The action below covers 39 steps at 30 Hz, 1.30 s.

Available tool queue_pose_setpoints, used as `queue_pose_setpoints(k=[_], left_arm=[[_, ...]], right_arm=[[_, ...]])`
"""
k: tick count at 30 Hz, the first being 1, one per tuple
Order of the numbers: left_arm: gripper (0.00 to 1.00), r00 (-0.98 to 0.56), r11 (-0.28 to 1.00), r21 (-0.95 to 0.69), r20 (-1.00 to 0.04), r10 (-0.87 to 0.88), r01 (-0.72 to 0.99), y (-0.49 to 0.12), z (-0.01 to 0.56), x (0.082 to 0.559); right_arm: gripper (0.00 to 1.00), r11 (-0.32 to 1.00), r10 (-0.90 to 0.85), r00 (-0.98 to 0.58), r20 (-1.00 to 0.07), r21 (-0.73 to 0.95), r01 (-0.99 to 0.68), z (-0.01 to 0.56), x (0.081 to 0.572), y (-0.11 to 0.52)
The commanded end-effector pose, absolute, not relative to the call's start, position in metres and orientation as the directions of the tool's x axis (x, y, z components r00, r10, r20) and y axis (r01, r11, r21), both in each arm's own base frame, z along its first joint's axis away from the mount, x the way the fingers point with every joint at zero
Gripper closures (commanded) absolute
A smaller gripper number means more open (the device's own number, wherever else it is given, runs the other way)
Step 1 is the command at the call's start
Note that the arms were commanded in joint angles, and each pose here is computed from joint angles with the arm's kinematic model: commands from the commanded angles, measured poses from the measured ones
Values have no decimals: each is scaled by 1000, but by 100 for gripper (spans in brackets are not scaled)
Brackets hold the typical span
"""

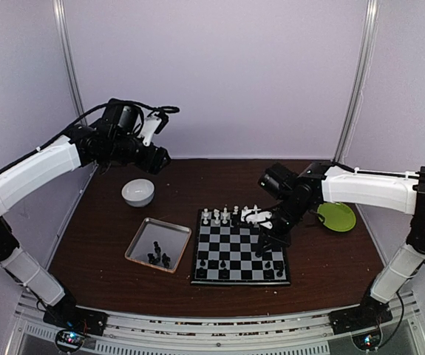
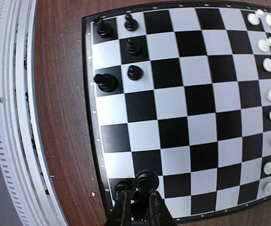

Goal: Set up the chess pieces on the board
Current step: Place the queen at d8.

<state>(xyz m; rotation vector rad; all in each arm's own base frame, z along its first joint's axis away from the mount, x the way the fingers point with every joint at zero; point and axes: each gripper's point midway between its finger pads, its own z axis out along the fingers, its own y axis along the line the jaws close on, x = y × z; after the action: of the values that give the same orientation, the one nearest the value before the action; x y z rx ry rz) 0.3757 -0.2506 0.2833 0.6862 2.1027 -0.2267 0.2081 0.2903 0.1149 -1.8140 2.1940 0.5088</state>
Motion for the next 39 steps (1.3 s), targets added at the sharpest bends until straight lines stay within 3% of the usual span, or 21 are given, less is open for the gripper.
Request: queue_pose_setpoints(k=[1,14,27,39], left_arm=[[34,-436,828,69,-824,362,557,-259,294,380],[34,-440,827,71,-820,367,558,-259,292,381],[34,-435,826,73,-822,367,559,-259,295,380],[34,-445,822,70,-813,375,565,-261,289,381]], right_arm=[[89,44,-893,-84,-442,100,-994,109,189,306],[90,2,-912,-59,-406,141,-990,94,175,320],[90,87,-880,-147,-452,150,-985,107,193,312],[90,20,-904,-91,-418,171,-985,92,176,323]])
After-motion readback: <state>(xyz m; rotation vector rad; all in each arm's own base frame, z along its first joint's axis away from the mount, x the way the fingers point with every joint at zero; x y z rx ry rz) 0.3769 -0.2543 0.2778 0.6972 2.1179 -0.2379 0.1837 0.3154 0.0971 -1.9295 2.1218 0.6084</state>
